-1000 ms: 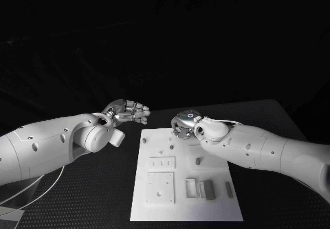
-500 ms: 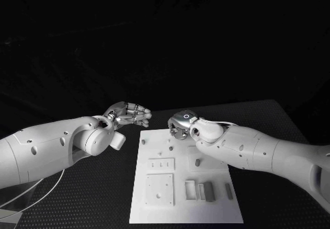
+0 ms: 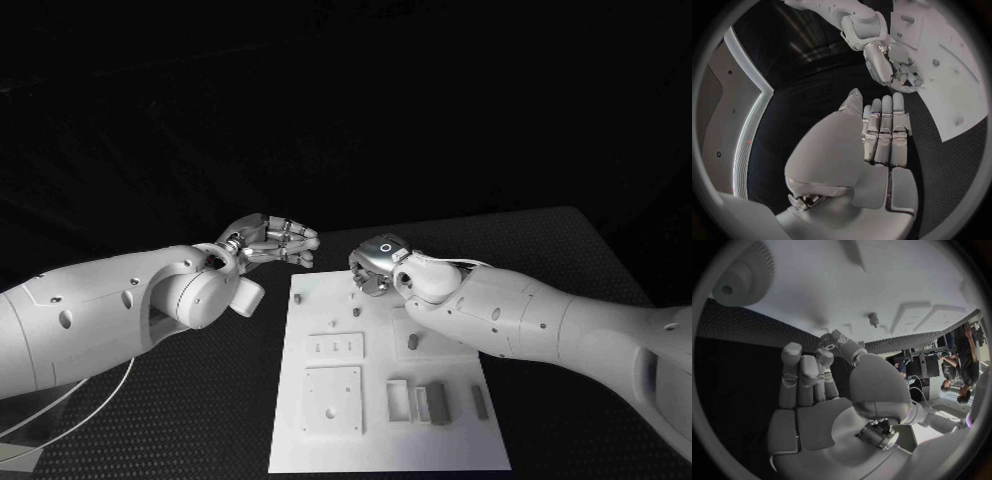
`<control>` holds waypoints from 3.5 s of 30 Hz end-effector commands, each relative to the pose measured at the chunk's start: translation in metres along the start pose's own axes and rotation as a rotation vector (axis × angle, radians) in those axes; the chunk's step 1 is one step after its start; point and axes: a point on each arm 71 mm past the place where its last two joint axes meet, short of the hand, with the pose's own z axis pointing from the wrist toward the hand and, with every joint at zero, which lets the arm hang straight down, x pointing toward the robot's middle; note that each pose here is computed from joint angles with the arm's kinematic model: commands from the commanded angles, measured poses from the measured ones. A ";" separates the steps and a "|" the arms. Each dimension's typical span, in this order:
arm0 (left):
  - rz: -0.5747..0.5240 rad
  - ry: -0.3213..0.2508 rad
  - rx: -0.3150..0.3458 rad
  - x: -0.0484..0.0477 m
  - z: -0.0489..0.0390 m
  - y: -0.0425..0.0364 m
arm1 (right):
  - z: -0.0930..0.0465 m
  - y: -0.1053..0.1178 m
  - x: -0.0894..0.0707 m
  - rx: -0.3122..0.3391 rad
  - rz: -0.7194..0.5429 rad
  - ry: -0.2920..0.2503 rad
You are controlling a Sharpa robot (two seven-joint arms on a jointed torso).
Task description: Assemble the parts on the task board
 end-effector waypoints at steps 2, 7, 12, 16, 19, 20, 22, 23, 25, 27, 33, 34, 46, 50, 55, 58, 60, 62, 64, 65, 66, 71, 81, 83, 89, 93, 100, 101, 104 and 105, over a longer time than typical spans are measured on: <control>0.003 0.008 0.013 0.0023 0.0008 -0.0035 | 0.001 0.003 -0.002 -0.008 -0.016 -0.016; 0.003 0.009 0.013 0.0030 0.0016 -0.0038 | 0.002 0.005 -0.002 -0.013 -0.014 -0.017; 0.004 0.006 0.013 0.0021 0.0018 -0.0037 | 0.001 0.006 -0.003 -0.014 -0.014 -0.027; 0.004 0.006 0.013 0.0020 0.0020 -0.0037 | 0.002 0.007 -0.003 -0.014 -0.015 -0.028; 0.004 0.007 0.014 0.0025 0.0022 -0.0038 | 0.002 0.007 -0.003 -0.012 -0.020 -0.028; 0.004 0.008 0.014 0.0027 0.0023 -0.0039 | 0.002 0.006 -0.003 -0.010 -0.022 -0.029; 0.004 0.007 0.014 0.0027 0.0024 -0.0039 | 0.002 0.006 -0.003 -0.008 -0.026 -0.029; 0.004 0.007 0.014 0.0028 0.0026 -0.0039 | 0.002 0.006 -0.003 -0.007 -0.026 -0.029; 0.004 0.007 0.014 0.0029 0.0028 -0.0040 | 0.002 0.005 -0.003 -0.005 -0.028 -0.027; 0.004 0.007 0.014 0.0028 0.0028 -0.0039 | 0.003 0.005 -0.002 -0.005 -0.029 -0.021; 0.004 0.007 0.014 0.0031 0.0033 -0.0040 | 0.003 0.005 -0.002 -0.003 -0.032 -0.010; 0.004 0.007 0.014 0.0031 0.0035 -0.0040 | 0.003 0.005 -0.002 -0.002 -0.032 -0.010; 0.005 0.008 0.014 0.0040 0.0046 -0.0042 | 0.006 0.010 -0.002 -0.014 -0.030 -0.006; 0.005 0.008 0.014 0.0038 0.0046 -0.0042 | 0.006 0.010 -0.003 -0.013 -0.030 -0.008; 0.005 0.008 0.014 0.0038 0.0047 -0.0042 | 0.006 0.009 -0.002 -0.008 -0.030 -0.005; 0.005 0.008 0.014 0.0039 0.0049 -0.0042 | 0.006 0.009 -0.002 -0.007 -0.029 -0.001; 0.005 0.008 0.014 0.0039 0.0049 -0.0042 | 0.006 0.008 -0.002 -0.005 -0.028 0.000; 0.005 0.007 0.013 0.0037 0.0047 -0.0041 | 0.006 0.008 -0.002 -0.004 -0.025 0.001; 0.005 0.007 0.013 0.0036 0.0045 -0.0041 | 0.006 0.008 -0.002 -0.004 -0.024 0.001; 0.005 0.007 0.013 0.0036 0.0046 -0.0041 | 0.006 0.008 -0.002 -0.004 -0.024 0.001; 0.005 0.007 0.013 0.0038 0.0048 -0.0041 | 0.006 0.008 -0.002 -0.004 -0.022 0.002; 0.005 0.007 0.013 0.0040 0.0049 -0.0042 | 0.007 0.009 -0.001 -0.003 -0.017 0.005; 0.006 0.004 0.013 0.0032 0.0054 -0.0040 | 0.007 0.009 -0.002 -0.002 -0.011 0.002; 0.006 0.004 0.013 0.0032 0.0055 -0.0041 | 0.007 0.009 -0.002 -0.003 -0.010 -0.001; 0.007 -0.005 0.014 0.0004 0.0047 -0.0037 | 0.001 0.008 -0.006 -0.007 0.022 -0.023; 0.007 -0.008 0.022 -0.0023 0.0029 -0.0039 | -0.004 0.006 -0.017 -0.016 0.058 -0.051; 0.006 -0.017 0.035 -0.0103 -0.0013 -0.0043 | -0.016 -0.007 -0.051 -0.028 0.169 -0.101; 0.006 -0.018 0.036 -0.0114 -0.0017 -0.0043 | -0.019 -0.010 -0.054 -0.033 0.180 -0.103; 0.005 -0.020 0.038 -0.0143 -0.0032 -0.0039 | -0.026 -0.020 -0.063 -0.044 0.239 -0.090; 0.005 -0.020 0.039 -0.0149 -0.0035 -0.0038 | -0.028 -0.024 -0.066 -0.037 0.260 -0.092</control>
